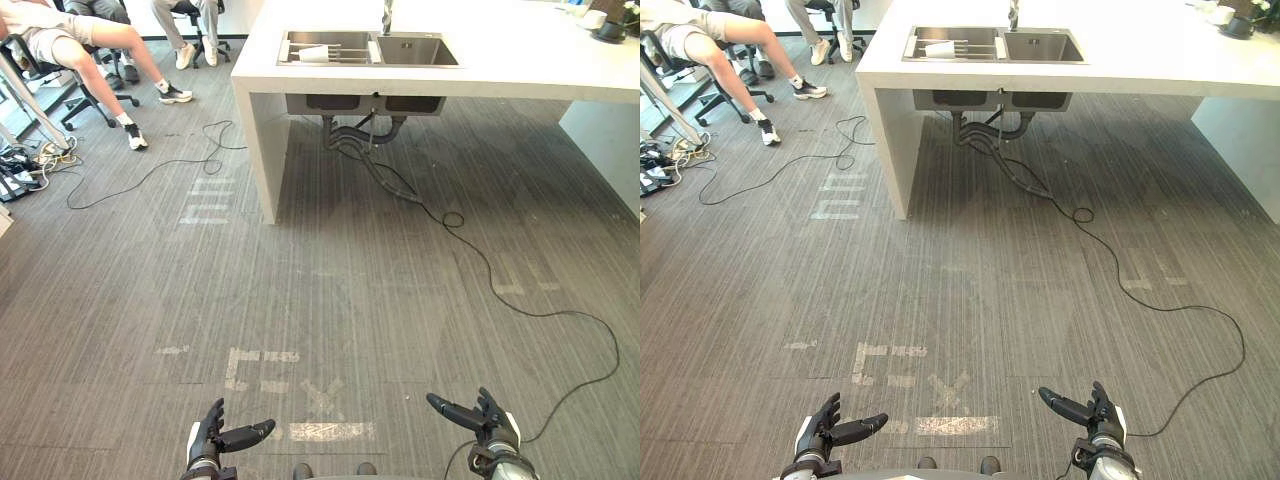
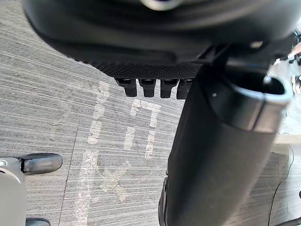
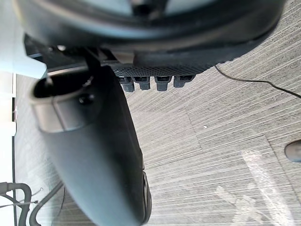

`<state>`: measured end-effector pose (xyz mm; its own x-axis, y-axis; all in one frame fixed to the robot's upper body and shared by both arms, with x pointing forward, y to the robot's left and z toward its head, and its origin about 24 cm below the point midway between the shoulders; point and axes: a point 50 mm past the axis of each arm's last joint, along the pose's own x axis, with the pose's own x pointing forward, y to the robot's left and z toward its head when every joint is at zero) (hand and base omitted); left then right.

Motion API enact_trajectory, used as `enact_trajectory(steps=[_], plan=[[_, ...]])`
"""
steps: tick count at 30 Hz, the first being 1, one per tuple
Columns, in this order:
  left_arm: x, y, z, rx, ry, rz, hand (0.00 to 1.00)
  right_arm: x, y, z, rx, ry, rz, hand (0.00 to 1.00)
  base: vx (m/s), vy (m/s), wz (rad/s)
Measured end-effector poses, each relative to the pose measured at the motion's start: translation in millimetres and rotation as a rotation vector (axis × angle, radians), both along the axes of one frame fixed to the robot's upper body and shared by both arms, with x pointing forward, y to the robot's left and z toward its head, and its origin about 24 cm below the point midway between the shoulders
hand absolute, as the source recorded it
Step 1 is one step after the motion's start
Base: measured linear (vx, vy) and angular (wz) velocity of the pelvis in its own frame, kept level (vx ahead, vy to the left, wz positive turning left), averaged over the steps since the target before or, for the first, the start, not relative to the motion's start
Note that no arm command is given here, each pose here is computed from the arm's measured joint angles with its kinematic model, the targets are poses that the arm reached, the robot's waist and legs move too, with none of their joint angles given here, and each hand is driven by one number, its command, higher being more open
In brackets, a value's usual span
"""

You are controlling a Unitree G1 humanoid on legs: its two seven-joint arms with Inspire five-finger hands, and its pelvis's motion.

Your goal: Walk over to the sink, pick up the cup, carry it to the dishwasher, place the cup inside the dishwasher, then close the dishwasher door

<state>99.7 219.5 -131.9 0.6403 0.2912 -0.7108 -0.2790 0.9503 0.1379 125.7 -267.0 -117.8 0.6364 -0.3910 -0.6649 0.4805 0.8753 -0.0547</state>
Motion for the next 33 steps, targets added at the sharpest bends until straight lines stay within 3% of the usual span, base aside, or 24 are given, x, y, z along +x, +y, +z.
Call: enact_trajectory(steps=[18,27,33], plan=[[28,5,15,0.039,-0.100,-0.014,1.00,34,-15,23,-0.062,-0.101,0.022,1.00,0.20,-0.011,0.05],[35,-9,12,-0.005,-0.109,0.002,1.00,39,-7,27,-0.084,-0.116,0.075,1.00,0.42,-0.268,-0.02],[56,-17,23,-0.019,-0.185,-0.007,1.00,47,-3,29,-0.076,-0.146,0.045,1.00,0.41,0.045,-0.21]])
